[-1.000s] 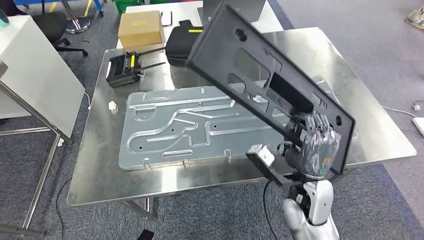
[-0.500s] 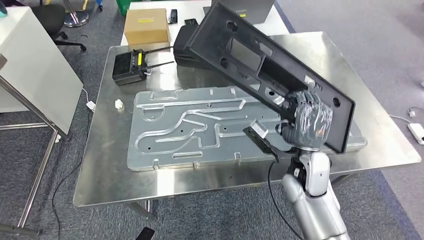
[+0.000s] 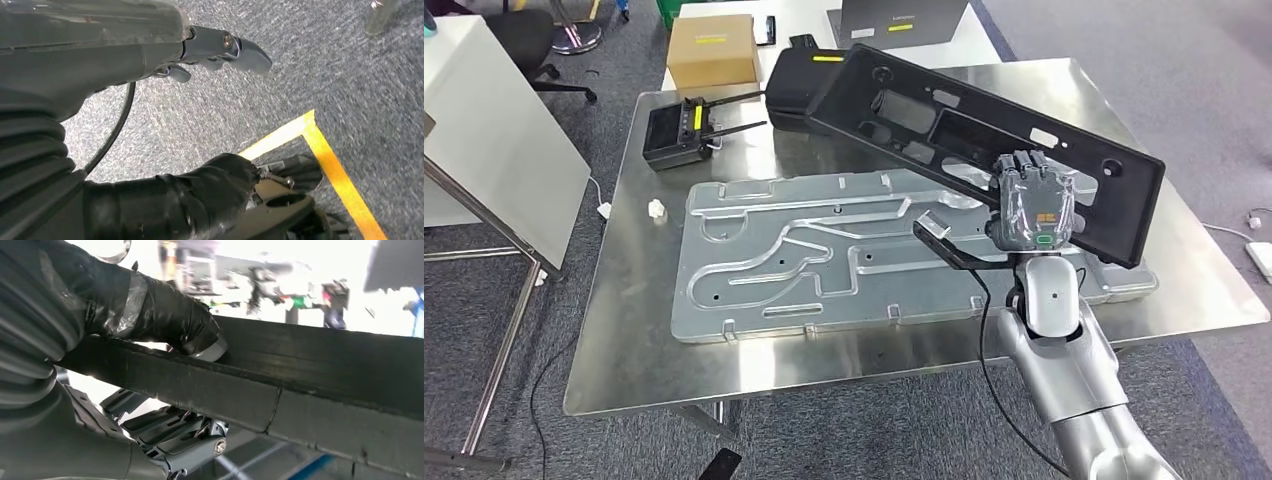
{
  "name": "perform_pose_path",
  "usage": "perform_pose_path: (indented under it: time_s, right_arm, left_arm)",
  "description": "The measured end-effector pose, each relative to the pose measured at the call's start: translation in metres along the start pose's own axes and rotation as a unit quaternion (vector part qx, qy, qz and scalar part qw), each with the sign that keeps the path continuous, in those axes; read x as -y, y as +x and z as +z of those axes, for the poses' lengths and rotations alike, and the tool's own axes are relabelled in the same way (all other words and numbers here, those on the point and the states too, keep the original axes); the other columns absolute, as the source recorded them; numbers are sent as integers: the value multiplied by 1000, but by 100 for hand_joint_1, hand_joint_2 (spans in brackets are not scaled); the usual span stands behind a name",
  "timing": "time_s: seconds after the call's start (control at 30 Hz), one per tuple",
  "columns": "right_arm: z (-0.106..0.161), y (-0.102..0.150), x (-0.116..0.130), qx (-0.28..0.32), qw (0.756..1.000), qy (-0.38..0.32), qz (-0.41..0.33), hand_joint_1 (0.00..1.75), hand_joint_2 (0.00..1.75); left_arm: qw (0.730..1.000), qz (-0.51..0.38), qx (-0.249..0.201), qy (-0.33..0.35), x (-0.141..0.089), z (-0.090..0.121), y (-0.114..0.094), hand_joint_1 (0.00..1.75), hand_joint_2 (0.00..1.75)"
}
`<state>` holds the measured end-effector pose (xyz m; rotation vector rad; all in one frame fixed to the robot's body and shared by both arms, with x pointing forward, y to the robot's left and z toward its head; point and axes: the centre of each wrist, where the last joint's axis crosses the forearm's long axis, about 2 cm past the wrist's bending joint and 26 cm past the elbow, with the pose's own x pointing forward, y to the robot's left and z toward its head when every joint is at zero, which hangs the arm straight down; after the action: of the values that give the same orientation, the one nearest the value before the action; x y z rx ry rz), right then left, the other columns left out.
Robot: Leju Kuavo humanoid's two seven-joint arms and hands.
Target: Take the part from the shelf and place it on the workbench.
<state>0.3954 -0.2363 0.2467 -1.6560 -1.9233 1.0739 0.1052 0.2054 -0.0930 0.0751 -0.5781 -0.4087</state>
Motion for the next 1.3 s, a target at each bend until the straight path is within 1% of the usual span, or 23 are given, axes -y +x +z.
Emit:
perform_pose_path:
  time_s: [0.07, 0.13, 0.2, 0.43, 0.5, 0.6, 0.63, 0.67, 0.73, 0.77, 0.8, 0.87, 1.0, 1.13, 1.3]
  right_arm:
    - [-2, -5, -5, -2, 1000, 17, 13, 170, 175]
    - [-2, -21, -24, -11, 997, 62, 37, 171, 175]
    - [6, -35, -42, -21, 992, 110, 54, 172, 175]
    - [45, -41, -75, -29, 982, 181, 52, 173, 175]
    - [57, -40, -81, -29, 979, 197, 48, 172, 175]
    - [68, -37, -87, -27, 976, 210, 39, 171, 175]
    - [71, -35, -88, -26, 976, 213, 36, 164, 175]
    - [75, -33, -90, -26, 976, 216, 32, 134, 175]
    - [81, -29, -92, -27, 975, 218, 25, 48, 175]
    - [83, -27, -93, -25, 975, 218, 22, 12, 175]
    - [83, -26, -93, -23, 976, 216, 20, 0, 175]
    - [83, -23, -93, -20, 977, 212, 15, 0, 175]
    - [81, -18, -91, -20, 980, 197, 6, 0, 0]
    - [77, -13, -86, -16, 984, 175, -1, 0, 0]
    - [78, -6, -78, 5, 990, 143, -1, 0, 0]
  left_arm:
    - [1000, -1, 0, -1, 0, 0, 1, 0, 0]
    - [1000, -4, 1, -2, 0, 0, 2, 0, 0]
    - [1000, -7, 3, -3, 0, -1, 3, 0, 0]
    - [1000, -11, 5, -4, 0, -1, 4, 0, 0]
    - [1000, -11, 4, -3, 0, -1, 4, 0, 0]
    - [1000, -11, 6, -3, -1, -2, 6, 0, 0]
    - [1000, -12, 7, -3, -1, -2, 7, 0, 0]
    - [1000, -12, 7, -3, -1, -2, 7, 0, 0]
    - [1000, -12, 7, -3, 0, -2, 6, 0, 0]
    - [1000, -12, 7, -3, 0, -2, 6, 0, 0]
    - [1000, -11, 7, -3, 0, -2, 6, 0, 0]
    - [1000, -11, 8, -4, 1, -2, 7, 0, 0]
    - [1000, -11, 8, -5, 2, -2, 8, 0, 0]
    - [1000, -9, 4, -4, 2, -1, 6, 0, 0]
    - [1000, -6, -2, -2, 3, 0, 1, 0, 0]
